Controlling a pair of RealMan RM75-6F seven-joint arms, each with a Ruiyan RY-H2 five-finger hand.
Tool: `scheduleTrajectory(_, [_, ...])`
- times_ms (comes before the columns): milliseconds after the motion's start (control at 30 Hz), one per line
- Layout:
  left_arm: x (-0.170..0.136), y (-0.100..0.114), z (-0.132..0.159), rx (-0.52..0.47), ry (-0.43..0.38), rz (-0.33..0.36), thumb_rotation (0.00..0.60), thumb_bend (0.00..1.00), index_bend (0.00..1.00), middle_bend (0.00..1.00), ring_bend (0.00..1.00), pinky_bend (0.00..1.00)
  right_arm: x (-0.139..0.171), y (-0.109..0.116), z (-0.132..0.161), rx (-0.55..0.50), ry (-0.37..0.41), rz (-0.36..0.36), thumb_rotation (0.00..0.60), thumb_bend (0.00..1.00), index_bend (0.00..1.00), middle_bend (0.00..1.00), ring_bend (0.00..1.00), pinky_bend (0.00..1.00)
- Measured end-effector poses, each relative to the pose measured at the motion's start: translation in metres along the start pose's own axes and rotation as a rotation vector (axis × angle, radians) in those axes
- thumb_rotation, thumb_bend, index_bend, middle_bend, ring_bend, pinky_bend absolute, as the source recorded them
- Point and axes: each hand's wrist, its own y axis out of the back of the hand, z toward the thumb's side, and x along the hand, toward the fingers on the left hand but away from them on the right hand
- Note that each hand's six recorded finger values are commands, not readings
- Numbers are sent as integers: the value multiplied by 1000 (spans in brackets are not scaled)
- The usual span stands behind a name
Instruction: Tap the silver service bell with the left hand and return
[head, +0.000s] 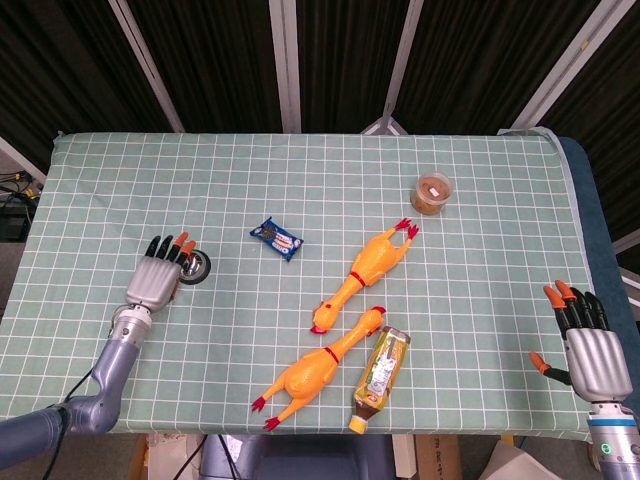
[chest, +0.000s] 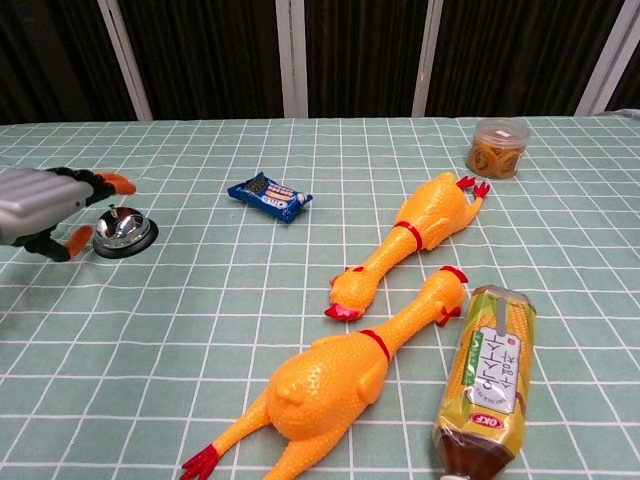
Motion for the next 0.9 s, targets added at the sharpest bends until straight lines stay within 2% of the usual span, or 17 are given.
scheduleTrajectory(67, [1, 14, 1, -18, 4, 48, 600, 736, 0, 0, 0, 0, 0, 0, 0, 0, 0, -1, 600, 252, 0, 0, 0, 0])
scheduleTrajectory(200, [-5, 43, 2, -82, 8, 129, 600, 387, 0, 0, 0, 0, 1, 0, -1, 0, -2, 6, 600, 252, 0, 0, 0, 0])
scheduleTrajectory(300, [-16, 56, -4, -110, 20, 163, 600, 228, 0, 0, 0, 0, 1, -1, -2, 8, -2, 11, 600, 251, 0, 0, 0, 0])
scheduleTrajectory(467, [-56, 65, -36, -138, 83, 186, 600, 157, 0, 0, 0, 0, 1, -1, -1, 31, 2, 5, 600, 252, 0, 0, 0, 0])
scheduleTrajectory(633, [-112, 54, -74, -176, 157, 160, 600, 150, 0, 0, 0, 0, 0, -2, 0, 50, 7, -2, 600, 252, 0, 0, 0, 0])
scheduleTrajectory(733, [-140, 46, -86, -212, 174, 164, 600, 149, 0, 0, 0, 0, 0, -3, 2, 59, 13, -8, 600, 252, 0, 0, 0, 0])
scheduleTrajectory(900, [-172, 39, -105, -251, 202, 177, 600, 150, 0, 0, 0, 0, -1, -5, 4, 60, 15, -5, 600, 251, 0, 0, 0, 0])
